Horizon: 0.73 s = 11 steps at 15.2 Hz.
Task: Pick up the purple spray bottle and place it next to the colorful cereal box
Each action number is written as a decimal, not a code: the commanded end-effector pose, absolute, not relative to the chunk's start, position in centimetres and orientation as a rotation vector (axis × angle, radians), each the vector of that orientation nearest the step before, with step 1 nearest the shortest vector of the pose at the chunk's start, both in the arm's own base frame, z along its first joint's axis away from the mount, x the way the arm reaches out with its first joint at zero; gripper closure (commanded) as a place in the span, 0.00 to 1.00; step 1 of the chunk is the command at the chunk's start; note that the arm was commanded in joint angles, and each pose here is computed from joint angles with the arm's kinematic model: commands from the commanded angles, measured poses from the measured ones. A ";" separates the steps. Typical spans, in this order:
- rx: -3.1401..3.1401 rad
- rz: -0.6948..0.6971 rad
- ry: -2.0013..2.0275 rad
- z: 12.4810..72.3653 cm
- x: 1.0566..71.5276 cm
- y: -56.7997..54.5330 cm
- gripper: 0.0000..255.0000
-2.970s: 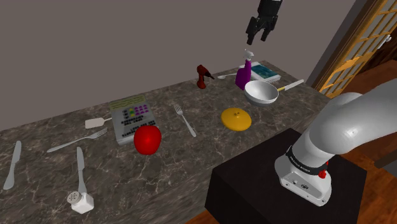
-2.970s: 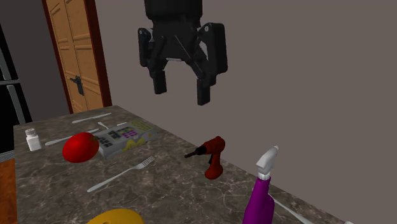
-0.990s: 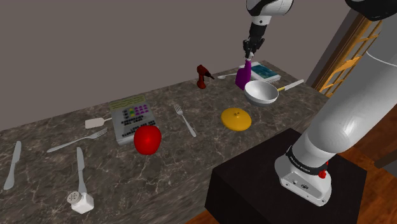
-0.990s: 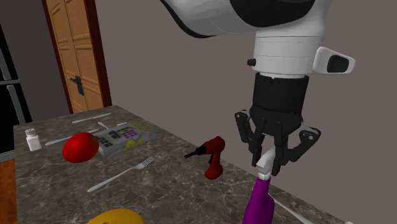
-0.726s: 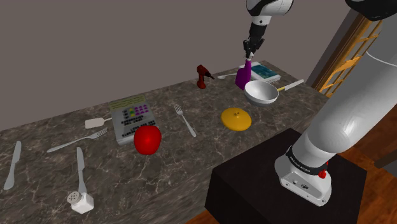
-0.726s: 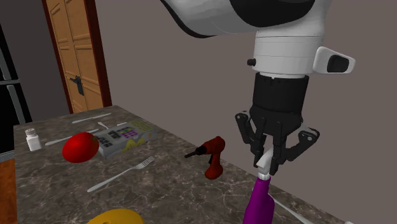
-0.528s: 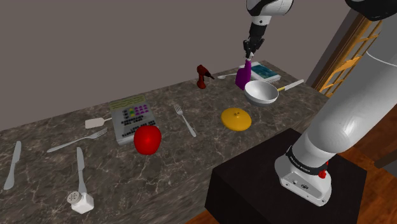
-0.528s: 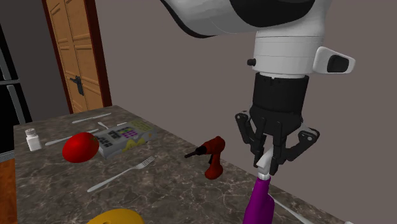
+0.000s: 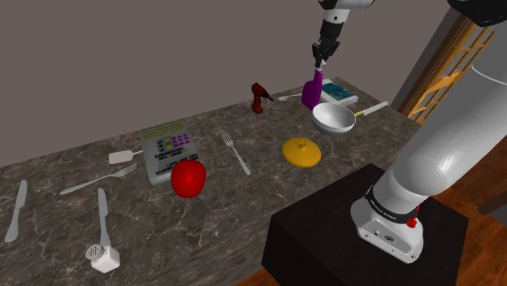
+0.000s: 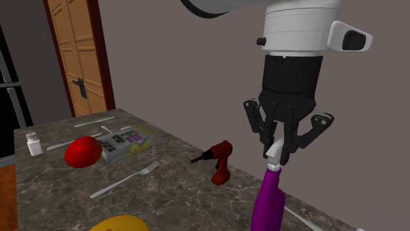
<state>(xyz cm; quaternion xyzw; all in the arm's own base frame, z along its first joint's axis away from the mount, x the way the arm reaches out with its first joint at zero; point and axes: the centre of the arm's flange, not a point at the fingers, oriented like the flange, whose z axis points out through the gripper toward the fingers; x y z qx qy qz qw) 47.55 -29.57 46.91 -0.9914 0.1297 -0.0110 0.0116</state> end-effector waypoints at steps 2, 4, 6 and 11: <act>-3.092 -0.034 0.405 48.6 47.5 -29.7 1.00; -3.092 -0.034 0.405 49.6 47.5 -29.7 1.00; -3.092 -0.034 0.405 50.7 47.5 -29.7 1.00; -3.092 -0.034 0.405 53.3 47.5 -29.7 1.00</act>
